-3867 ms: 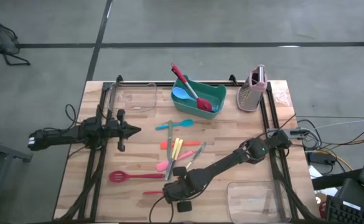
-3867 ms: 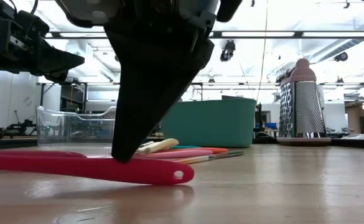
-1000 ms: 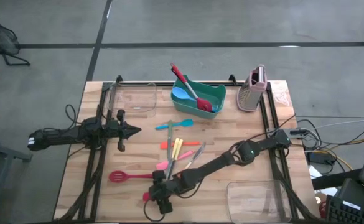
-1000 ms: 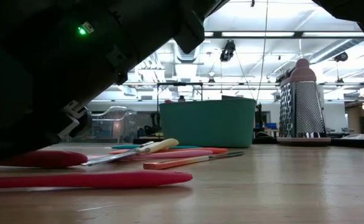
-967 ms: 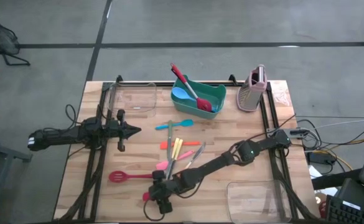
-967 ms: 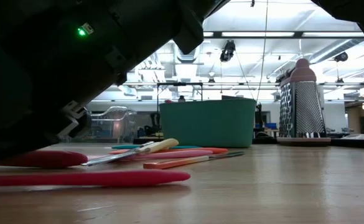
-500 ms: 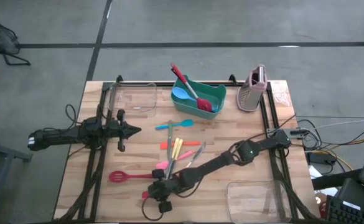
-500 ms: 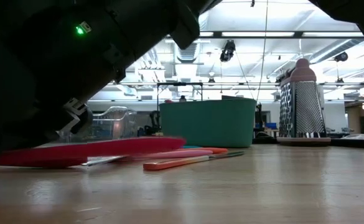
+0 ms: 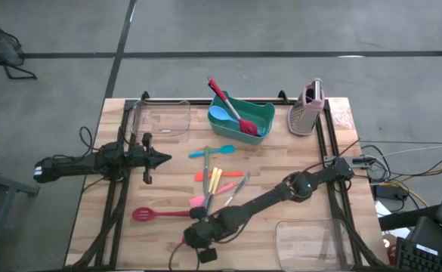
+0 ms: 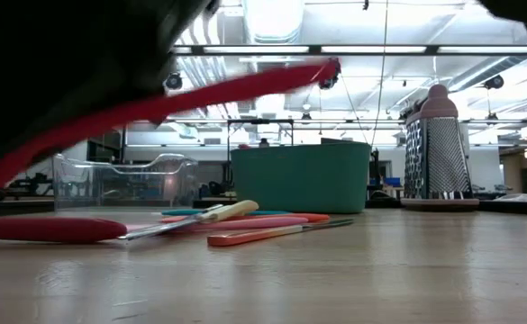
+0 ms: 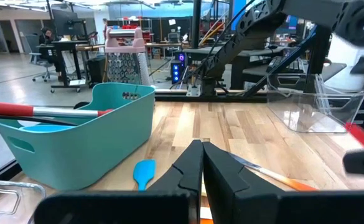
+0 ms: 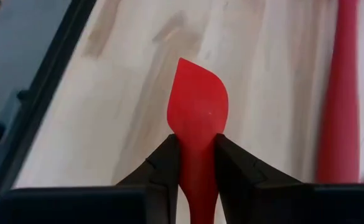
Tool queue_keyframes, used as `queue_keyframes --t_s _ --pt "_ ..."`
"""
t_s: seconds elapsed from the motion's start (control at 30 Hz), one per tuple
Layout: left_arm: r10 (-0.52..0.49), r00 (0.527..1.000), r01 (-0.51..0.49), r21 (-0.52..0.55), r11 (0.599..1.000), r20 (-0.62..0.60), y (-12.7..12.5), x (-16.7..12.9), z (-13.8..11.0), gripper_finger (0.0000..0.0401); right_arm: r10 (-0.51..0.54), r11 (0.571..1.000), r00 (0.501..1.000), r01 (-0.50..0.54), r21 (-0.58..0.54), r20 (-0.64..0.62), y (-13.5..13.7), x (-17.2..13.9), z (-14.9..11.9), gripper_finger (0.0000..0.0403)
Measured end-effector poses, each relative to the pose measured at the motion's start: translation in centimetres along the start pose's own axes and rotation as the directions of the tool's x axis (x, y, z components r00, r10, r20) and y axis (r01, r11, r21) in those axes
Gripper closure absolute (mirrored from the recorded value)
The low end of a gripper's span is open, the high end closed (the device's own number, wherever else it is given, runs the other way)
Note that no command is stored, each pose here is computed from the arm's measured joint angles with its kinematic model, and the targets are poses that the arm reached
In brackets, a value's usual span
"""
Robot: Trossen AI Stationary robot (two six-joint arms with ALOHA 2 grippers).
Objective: Pick & Place Kitchen Items
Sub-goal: Put the red spatula into the bottom transparent bin
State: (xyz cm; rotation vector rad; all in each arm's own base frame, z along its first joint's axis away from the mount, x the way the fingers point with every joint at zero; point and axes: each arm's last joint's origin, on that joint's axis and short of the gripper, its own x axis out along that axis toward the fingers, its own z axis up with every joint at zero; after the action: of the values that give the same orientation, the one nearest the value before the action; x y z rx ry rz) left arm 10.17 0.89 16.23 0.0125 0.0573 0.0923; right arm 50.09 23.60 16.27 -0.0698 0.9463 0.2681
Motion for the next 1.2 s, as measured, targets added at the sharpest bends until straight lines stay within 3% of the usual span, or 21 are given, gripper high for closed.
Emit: queue_keyframes --t_s 0.4,0.67,0.83,1.0,1.2 --pt "0.0 1.0 0.0 0.0 1.0 0.0 0.0 0.0 0.0 0.0382 -0.12 0.991 0.974 0.128 0.031 -0.191 5.9 -9.4 -1.4 0.0332" --pt "0.0 1.0 0.0 0.0 1.0 -0.002 0.0 0.0 0.0 0.0382 -0.292 0.942 0.92 0.325 0.09 -0.261 10.3 -16.5 -4.2 0.0332" --pt "0.0 1.0 0.0 0.0 1.0 -0.002 0.0 0.0 0.0 0.0382 -0.396 0.878 0.884 0.444 0.179 -0.25 13.4 -20.4 -6.7 0.0332" --pt "0.001 1.0 -0.001 0.0 1.0 -0.002 0.0 0.0 0.0 0.0382 -0.448 0.855 0.888 0.46 0.238 -0.105 16.9 -22.5 -8.6 0.0332" --pt "0.001 1.0 -0.001 0.0 1.0 -0.002 0.0 0.0 0.0 0.0382 -0.464 0.845 0.882 0.47 0.255 -0.089 19.4 -22.6 -11.4 0.0332"
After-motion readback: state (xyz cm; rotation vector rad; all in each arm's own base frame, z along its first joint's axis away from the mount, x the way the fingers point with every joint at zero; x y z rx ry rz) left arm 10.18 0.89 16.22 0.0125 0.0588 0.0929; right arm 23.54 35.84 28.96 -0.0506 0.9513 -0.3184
